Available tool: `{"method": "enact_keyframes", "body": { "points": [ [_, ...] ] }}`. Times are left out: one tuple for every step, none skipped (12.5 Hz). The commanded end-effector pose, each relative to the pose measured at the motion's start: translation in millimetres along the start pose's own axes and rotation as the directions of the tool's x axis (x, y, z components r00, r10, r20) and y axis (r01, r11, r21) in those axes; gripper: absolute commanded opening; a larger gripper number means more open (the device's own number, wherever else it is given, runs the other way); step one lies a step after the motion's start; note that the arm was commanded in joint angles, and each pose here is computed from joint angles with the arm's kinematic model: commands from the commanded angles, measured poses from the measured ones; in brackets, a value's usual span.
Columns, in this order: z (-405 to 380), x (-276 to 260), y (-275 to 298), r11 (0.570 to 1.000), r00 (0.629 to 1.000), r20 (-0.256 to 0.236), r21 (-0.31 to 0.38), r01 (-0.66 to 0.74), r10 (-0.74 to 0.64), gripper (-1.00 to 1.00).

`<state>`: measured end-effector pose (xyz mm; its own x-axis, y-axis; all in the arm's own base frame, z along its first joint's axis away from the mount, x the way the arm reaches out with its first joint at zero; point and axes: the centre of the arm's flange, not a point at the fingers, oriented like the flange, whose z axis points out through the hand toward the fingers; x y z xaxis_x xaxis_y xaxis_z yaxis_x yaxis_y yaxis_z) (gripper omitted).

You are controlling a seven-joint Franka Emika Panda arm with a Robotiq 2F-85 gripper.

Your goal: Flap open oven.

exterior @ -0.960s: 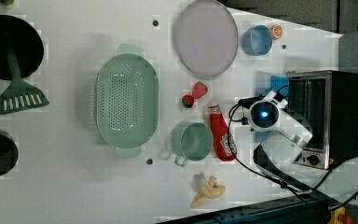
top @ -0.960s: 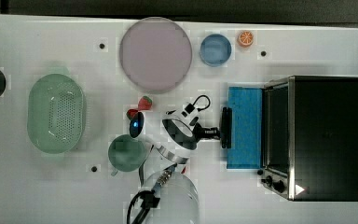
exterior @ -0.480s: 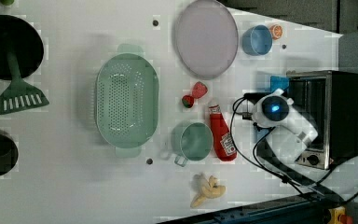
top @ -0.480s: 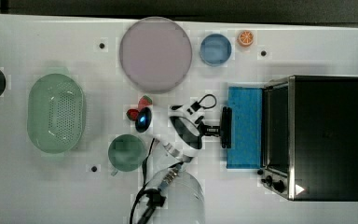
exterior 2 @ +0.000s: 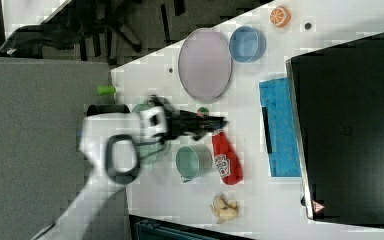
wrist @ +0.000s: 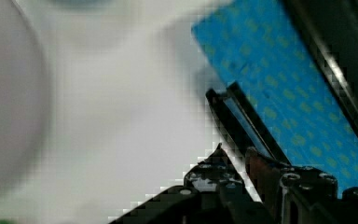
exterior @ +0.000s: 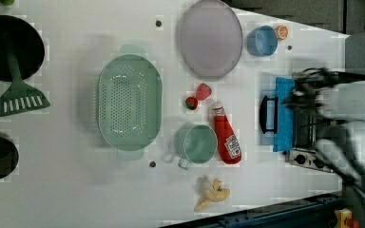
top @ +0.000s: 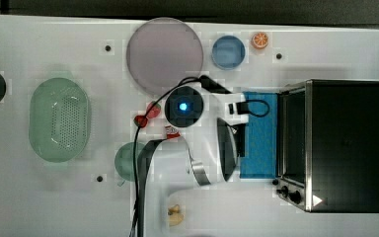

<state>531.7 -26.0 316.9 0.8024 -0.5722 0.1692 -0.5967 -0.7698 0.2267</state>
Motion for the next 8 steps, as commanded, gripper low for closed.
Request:
{"method": "enact_keyframes", "body": {
  "points": [
    [-88.0, 25.4, 48.4, 0.974, 0.980, 0.013, 0.103, -0.201, 0.201, -0.65],
    [-117.9, 24.7, 59.4, 0.962, 0.971, 0.040, 0.136, -0.239, 0.235, -0.65],
    [-146.7, 22.5, 69.6, 0.948, 0.961, 0.079, 0.165, -0.273, 0.264, -0.65],
    [-173.1, 20.1, 80.7, 0.935, 0.950, 0.124, 0.180, -0.305, 0.286, -0.65],
    [-197.2, 17.5, 92.1, 0.930, 0.941, 0.166, 0.179, -0.322, 0.294, -0.65],
    [-220.2, 16.0, 103.5, 0.930, 0.937, 0.186, 0.169, -0.327, 0.296, -0.65],
    [-240.6, 16.1, 112.7, 0.930, 0.936, 0.187, 0.166, -0.329, 0.298, -0.65],
    [-256.8, 16.6, 118.4, 0.928, 0.936, 0.184, 0.172, -0.331, 0.300, -0.65]
  ]
}}
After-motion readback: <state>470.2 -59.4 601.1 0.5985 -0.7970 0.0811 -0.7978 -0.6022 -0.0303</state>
